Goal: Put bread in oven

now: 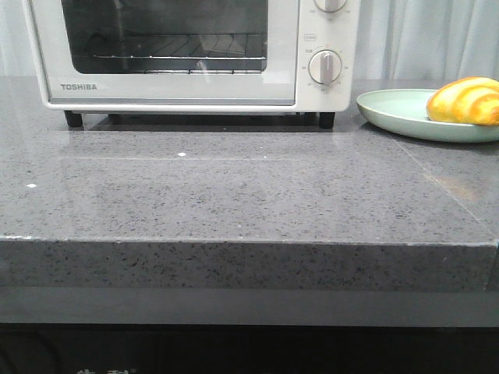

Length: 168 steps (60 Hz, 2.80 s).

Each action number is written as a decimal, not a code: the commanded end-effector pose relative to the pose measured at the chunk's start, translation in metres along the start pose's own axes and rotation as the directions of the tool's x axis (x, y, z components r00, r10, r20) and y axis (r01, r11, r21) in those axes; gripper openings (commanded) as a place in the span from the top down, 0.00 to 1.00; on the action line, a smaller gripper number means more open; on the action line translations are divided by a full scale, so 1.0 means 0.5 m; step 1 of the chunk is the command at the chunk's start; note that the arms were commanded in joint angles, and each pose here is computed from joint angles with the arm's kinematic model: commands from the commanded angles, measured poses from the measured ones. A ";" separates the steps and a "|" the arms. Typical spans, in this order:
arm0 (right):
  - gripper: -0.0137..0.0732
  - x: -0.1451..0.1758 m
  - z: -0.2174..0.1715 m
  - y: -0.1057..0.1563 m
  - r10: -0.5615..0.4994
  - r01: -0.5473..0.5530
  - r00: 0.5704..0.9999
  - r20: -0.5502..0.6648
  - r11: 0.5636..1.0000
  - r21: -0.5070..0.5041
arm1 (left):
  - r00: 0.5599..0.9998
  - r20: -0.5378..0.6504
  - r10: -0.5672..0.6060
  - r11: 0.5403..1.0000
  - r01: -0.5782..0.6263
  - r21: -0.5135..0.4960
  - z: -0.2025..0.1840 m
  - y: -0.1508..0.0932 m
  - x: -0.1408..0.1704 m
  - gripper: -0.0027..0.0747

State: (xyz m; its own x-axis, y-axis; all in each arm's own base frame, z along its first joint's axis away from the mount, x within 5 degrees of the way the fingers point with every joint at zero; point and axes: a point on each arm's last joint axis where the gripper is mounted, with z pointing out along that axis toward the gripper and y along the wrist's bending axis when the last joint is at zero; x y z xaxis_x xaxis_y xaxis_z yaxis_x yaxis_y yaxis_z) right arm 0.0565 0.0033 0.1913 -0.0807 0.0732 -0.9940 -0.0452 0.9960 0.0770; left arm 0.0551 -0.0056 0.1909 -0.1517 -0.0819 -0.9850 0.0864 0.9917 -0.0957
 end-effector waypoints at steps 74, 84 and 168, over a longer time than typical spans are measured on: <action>0.91 -0.263 0.034 0.022 -0.009 0.008 0.994 -0.108 1.000 -0.008 | 0.970 0.218 0.109 0.988 -0.129 0.083 0.160 -0.062 -0.362 0.99; 0.91 -0.263 0.034 0.022 -0.009 0.008 0.994 -0.105 1.000 -0.008 | 0.960 0.243 0.142 0.954 -0.198 0.226 0.242 -0.133 -0.398 0.99; 0.91 -0.265 0.035 0.023 -0.009 0.008 0.995 -0.101 1.000 -0.008 | 0.958 -0.125 0.257 0.847 -0.162 0.506 0.280 -0.323 -0.406 0.99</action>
State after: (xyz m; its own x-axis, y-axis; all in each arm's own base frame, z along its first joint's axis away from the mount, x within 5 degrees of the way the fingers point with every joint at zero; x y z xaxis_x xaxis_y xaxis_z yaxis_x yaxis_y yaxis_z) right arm 0.0810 0.0067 0.3049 -0.2762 0.0598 -0.9592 -0.0564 0.9953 0.0783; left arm 0.2200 -0.1776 0.3511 -0.3513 0.3140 -0.8820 0.6150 0.7877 0.0354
